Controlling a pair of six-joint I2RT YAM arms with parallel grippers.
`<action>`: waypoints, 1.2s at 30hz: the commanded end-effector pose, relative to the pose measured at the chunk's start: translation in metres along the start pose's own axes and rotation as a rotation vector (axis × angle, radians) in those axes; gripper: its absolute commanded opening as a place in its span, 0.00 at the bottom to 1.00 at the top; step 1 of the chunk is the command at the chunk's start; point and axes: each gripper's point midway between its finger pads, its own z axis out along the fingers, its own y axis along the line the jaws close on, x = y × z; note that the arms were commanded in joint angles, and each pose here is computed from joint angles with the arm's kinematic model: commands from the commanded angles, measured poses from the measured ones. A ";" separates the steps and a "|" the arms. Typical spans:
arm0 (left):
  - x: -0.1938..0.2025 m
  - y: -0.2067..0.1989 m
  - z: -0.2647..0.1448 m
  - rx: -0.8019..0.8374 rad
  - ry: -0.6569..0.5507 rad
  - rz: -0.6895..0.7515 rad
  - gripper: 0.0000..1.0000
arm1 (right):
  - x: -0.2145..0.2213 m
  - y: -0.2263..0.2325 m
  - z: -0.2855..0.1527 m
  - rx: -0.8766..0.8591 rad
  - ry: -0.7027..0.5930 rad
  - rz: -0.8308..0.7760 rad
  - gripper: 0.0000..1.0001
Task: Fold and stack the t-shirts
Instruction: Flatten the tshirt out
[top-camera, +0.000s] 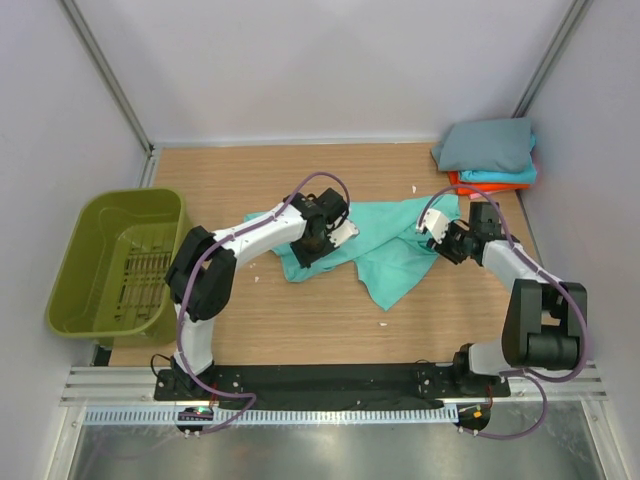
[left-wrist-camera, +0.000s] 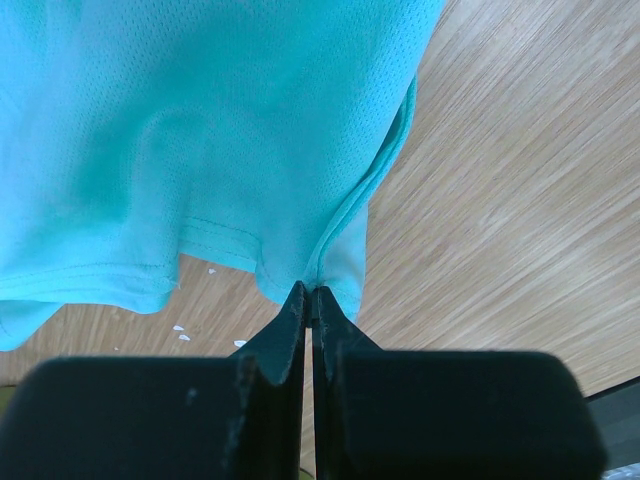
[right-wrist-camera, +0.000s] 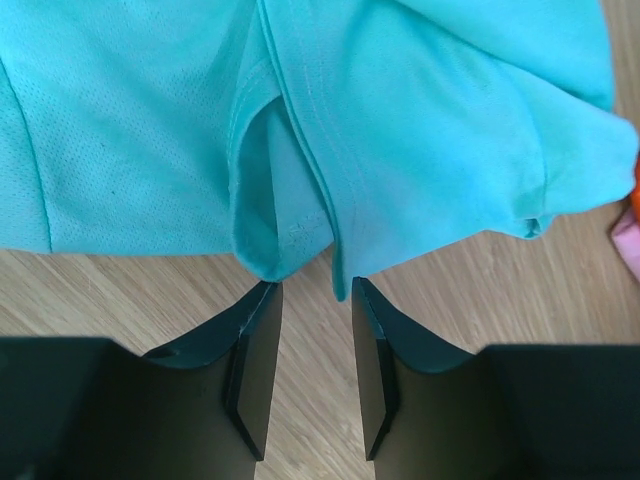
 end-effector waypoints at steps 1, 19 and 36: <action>-0.010 0.006 -0.007 -0.015 -0.036 -0.011 0.00 | -0.008 -0.012 0.003 0.014 -0.013 -0.019 0.40; -0.015 0.005 -0.004 -0.005 -0.036 -0.020 0.00 | -0.006 -0.034 0.018 0.073 0.001 -0.024 0.16; -0.041 0.062 -0.054 -0.168 -0.182 -0.048 0.00 | -0.074 -0.134 -0.035 0.320 -0.106 0.068 0.01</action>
